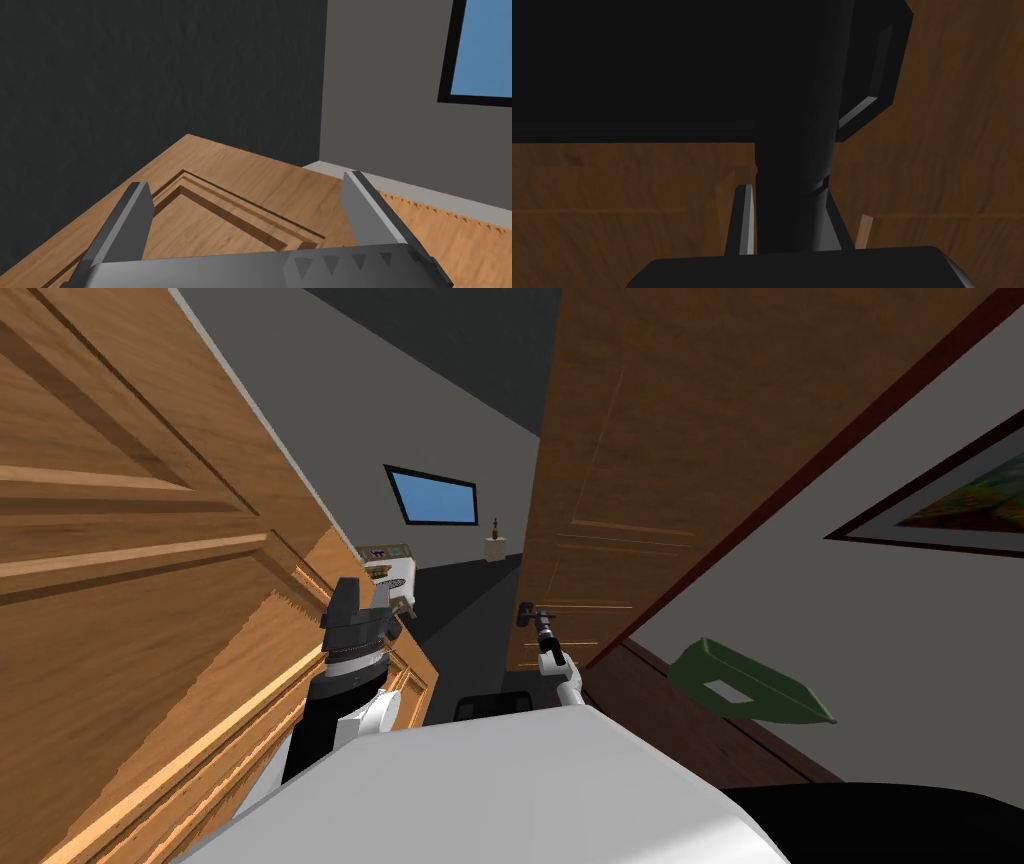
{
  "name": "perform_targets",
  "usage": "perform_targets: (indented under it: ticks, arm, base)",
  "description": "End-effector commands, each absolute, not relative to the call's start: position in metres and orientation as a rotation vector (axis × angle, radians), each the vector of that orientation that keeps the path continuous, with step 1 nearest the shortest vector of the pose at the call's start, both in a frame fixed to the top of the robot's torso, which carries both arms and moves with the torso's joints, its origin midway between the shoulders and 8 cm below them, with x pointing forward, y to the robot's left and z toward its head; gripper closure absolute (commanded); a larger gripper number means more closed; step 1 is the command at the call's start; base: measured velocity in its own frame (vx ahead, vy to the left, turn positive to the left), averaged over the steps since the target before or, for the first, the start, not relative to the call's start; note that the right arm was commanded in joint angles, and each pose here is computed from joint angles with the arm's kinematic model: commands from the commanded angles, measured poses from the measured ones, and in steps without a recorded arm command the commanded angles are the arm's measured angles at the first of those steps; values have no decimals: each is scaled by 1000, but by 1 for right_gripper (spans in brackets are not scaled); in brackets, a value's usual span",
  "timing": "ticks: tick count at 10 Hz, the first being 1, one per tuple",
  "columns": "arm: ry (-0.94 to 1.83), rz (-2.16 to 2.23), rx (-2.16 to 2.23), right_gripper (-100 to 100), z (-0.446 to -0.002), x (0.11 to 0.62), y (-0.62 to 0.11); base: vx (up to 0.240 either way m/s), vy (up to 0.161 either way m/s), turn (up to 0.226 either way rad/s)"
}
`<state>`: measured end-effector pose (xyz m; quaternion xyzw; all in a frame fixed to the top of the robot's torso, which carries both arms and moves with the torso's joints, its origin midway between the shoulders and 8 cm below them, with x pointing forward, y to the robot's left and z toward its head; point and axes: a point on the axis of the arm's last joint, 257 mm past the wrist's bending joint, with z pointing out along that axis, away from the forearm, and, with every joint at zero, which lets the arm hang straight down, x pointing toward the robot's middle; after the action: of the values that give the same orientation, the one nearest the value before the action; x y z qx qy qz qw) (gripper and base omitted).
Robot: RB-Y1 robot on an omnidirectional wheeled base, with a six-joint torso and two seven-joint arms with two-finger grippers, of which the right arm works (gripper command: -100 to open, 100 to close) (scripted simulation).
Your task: Push the door open
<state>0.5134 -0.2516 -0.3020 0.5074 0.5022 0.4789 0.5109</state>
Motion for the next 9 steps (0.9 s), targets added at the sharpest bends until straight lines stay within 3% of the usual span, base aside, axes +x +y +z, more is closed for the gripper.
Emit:
perform_targets:
  ticks: [1,9]
  arm:
    - [1204,1137,1190,100,-293,515,-262]
    - [1240,1122,1149,100,-293,508,-260]
  base:
    - [250,-14,-167]
    - [182,9,-179]
